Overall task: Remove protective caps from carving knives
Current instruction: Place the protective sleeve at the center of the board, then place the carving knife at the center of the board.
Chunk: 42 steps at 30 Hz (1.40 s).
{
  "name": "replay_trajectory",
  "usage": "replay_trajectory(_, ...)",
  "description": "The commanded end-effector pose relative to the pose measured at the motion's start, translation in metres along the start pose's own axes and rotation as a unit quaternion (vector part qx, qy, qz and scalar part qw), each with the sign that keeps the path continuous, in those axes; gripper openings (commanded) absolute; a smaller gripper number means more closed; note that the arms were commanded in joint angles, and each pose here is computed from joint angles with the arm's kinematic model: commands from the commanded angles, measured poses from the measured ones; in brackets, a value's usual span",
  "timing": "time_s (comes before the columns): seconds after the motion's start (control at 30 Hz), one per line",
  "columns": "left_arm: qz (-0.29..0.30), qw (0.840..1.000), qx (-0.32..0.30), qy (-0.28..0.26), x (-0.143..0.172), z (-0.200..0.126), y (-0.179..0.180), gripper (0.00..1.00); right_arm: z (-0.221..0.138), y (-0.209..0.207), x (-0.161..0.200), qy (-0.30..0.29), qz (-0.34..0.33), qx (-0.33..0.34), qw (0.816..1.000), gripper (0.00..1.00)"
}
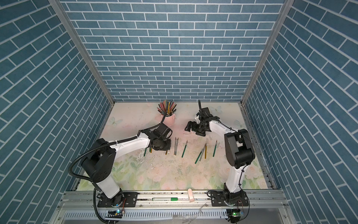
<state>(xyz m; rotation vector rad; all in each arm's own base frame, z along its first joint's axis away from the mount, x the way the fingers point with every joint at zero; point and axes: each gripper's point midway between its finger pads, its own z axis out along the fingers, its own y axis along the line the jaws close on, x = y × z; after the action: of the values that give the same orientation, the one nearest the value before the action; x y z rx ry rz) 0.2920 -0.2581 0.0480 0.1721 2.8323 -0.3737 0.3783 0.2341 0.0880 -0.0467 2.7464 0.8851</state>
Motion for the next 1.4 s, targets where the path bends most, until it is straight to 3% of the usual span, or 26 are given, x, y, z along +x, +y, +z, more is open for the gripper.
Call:
replay_trajectory(0.0,-0.017,1.000,-0.019,-0.013,-0.010,0.004,0.005,0.13,-0.014,-0.002,0.005,-0.011,-0.017,0.017,1.000,0.98)
replay_trajectory(0.37,-0.029,0.999,-0.023,-0.002,-0.008,0.023,0.005,0.13,-0.035,-0.004,0.014,-0.027,-0.020,0.021,0.999,0.98)
replay_trajectory(0.57,-0.031,0.999,-0.028,-0.001,-0.007,0.023,0.007,0.19,-0.040,-0.008,0.015,-0.037,-0.015,0.028,0.999,0.98)
replay_trajectory(0.7,-0.029,0.999,-0.031,-0.009,-0.012,0.014,0.007,0.33,-0.048,-0.012,0.014,-0.050,-0.015,0.042,0.998,0.98)
replay_trajectory(0.83,-0.031,0.999,-0.032,-0.031,-0.021,-0.005,0.006,0.65,-0.055,-0.013,0.014,-0.057,-0.015,0.043,0.997,0.98)
replay_trajectory(0.97,-0.032,0.997,-0.054,-0.053,-0.028,-0.027,0.013,0.85,-0.061,-0.015,0.013,-0.065,-0.013,0.041,0.997,0.98)
replay_trajectory(1.13,-0.049,0.990,-0.113,-0.063,-0.029,-0.047,0.043,0.94,-0.067,-0.008,0.011,-0.066,-0.026,0.023,0.997,0.98)
replay_trajectory(1.37,-0.084,0.983,-0.157,-0.048,-0.019,-0.053,0.083,0.95,-0.069,-0.006,0.010,-0.070,-0.028,0.016,0.997,0.97)
